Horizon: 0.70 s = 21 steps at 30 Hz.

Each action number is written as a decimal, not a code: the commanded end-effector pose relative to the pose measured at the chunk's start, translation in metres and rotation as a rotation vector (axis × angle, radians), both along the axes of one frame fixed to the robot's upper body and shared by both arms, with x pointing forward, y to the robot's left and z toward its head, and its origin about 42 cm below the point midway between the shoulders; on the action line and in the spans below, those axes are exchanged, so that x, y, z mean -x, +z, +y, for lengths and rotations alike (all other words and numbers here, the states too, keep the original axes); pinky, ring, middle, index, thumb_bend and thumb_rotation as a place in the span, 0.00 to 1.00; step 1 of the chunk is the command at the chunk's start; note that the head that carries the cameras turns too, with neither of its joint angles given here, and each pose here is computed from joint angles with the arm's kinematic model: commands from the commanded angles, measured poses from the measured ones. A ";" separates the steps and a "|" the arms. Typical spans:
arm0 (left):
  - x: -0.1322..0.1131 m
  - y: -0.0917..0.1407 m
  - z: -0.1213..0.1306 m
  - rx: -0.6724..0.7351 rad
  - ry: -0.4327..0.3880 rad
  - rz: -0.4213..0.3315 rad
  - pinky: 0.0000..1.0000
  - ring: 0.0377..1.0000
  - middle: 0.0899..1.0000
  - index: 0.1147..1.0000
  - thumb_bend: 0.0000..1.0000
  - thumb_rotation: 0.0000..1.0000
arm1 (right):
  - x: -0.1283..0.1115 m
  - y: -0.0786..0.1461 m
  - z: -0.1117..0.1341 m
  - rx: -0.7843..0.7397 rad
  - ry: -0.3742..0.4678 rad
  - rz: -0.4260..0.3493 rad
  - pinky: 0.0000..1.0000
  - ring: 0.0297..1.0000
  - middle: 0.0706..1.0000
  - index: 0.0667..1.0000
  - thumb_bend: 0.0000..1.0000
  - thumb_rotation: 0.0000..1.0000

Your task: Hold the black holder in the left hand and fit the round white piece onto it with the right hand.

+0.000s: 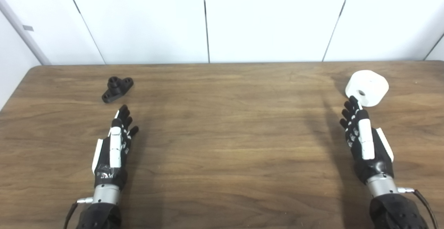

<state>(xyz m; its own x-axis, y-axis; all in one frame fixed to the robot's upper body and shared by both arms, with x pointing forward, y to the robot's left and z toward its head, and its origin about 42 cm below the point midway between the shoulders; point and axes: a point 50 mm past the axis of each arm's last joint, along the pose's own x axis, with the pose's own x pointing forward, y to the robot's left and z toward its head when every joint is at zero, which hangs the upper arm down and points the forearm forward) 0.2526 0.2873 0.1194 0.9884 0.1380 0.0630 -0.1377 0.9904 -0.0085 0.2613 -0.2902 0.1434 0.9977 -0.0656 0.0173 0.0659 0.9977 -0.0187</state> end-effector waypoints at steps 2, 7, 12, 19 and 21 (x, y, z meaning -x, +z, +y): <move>0.000 0.007 -0.010 -0.012 0.005 -0.041 1.00 1.00 1.00 1.00 0.50 0.99 | -0.001 0.015 -0.011 0.018 0.018 -0.073 1.00 1.00 1.00 1.00 0.58 1.00; 0.004 0.001 -0.021 -0.024 0.003 -0.019 1.00 1.00 1.00 1.00 0.52 0.98 | 0.003 0.010 -0.020 0.012 0.032 -0.068 1.00 1.00 1.00 1.00 0.57 1.00; 0.006 -0.004 -0.027 -0.036 0.000 -0.026 1.00 1.00 1.00 1.00 0.48 1.00 | 0.005 0.009 -0.021 0.014 0.036 -0.047 1.00 1.00 1.00 1.00 0.59 1.00; 0.007 -0.014 -0.034 -0.040 -0.005 -0.018 1.00 1.00 1.00 1.00 0.47 0.98 | 0.006 0.007 -0.021 0.014 0.047 -0.042 1.00 1.00 1.00 1.00 0.59 1.00; 0.006 -0.016 -0.035 -0.044 -0.005 -0.014 1.00 1.00 1.00 1.00 0.46 0.96 | 0.006 0.006 -0.021 0.013 0.049 -0.046 1.00 1.00 1.00 1.00 0.58 1.00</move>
